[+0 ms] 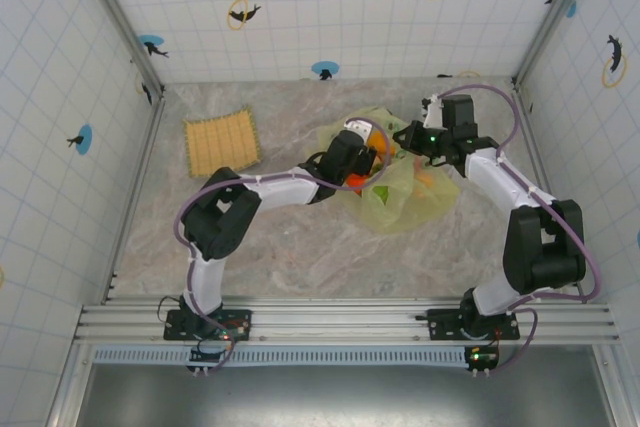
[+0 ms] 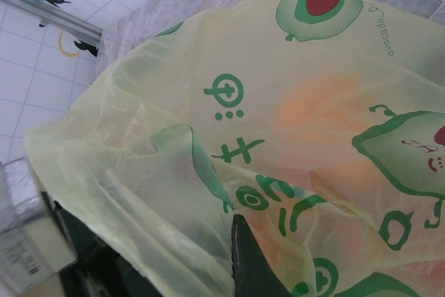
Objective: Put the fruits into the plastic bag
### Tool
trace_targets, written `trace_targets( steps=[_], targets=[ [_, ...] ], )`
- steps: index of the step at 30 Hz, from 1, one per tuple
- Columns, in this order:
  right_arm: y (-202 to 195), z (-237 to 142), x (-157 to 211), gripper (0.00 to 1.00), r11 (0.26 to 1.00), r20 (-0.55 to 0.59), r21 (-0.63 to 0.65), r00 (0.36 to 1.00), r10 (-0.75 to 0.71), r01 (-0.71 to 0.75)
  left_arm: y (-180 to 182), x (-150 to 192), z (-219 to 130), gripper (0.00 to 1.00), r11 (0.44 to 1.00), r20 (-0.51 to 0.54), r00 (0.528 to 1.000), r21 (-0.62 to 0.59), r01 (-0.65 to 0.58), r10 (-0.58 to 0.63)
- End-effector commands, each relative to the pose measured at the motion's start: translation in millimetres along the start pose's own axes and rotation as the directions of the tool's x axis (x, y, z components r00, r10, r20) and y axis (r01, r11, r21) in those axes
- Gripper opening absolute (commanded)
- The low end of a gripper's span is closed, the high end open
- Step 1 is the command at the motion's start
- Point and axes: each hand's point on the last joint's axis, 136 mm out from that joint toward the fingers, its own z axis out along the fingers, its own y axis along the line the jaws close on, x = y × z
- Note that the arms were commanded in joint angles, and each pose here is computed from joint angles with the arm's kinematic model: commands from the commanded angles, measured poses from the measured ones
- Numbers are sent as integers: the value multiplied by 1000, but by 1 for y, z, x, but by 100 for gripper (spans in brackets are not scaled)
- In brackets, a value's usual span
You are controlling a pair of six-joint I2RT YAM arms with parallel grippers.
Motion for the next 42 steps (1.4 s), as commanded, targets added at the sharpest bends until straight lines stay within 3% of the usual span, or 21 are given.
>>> trace_targets(
  steps=[1, 13, 19, 24, 29, 34, 40, 42],
  targets=[
    [10, -2, -10, 0, 1000, 22, -12, 1000, -22, 23, -6, -23, -29, 76, 996, 31, 999, 78, 34, -37],
    [4, 5, -8, 0, 1000, 14, -13, 1000, -16, 17, -37, -17, -105, 77, 928, -30, 998, 369, 55, -47],
    [4, 6, -5, 0, 1000, 6, -13, 1000, -15, 15, -46, -28, -139, 77, 885, -11, 999, 463, 50, -51],
    [5, 5, -6, 0, 1000, 8, -11, 1000, -22, 22, -22, -44, -167, 79, 925, 67, 997, 379, 17, -45],
    [3, 6, -4, 0, 1000, 2, -10, 1000, -23, 23, 27, -28, -174, 84, 985, 88, 996, 169, 18, -33],
    [4, 7, -6, 0, 1000, 5, -14, 1000, -23, 23, 64, -3, -148, 88, 995, -17, 995, 37, 96, -95],
    [3, 8, -4, 0, 1000, 4, -12, 1000, -19, 19, 59, 26, -105, 90, 987, -142, 981, 65, 145, -134],
    [2, 8, -4, 0, 1000, 3, -12, 1000, -18, 18, 56, 17, -91, 89, 987, -133, 982, 72, 146, -136]
  ],
)
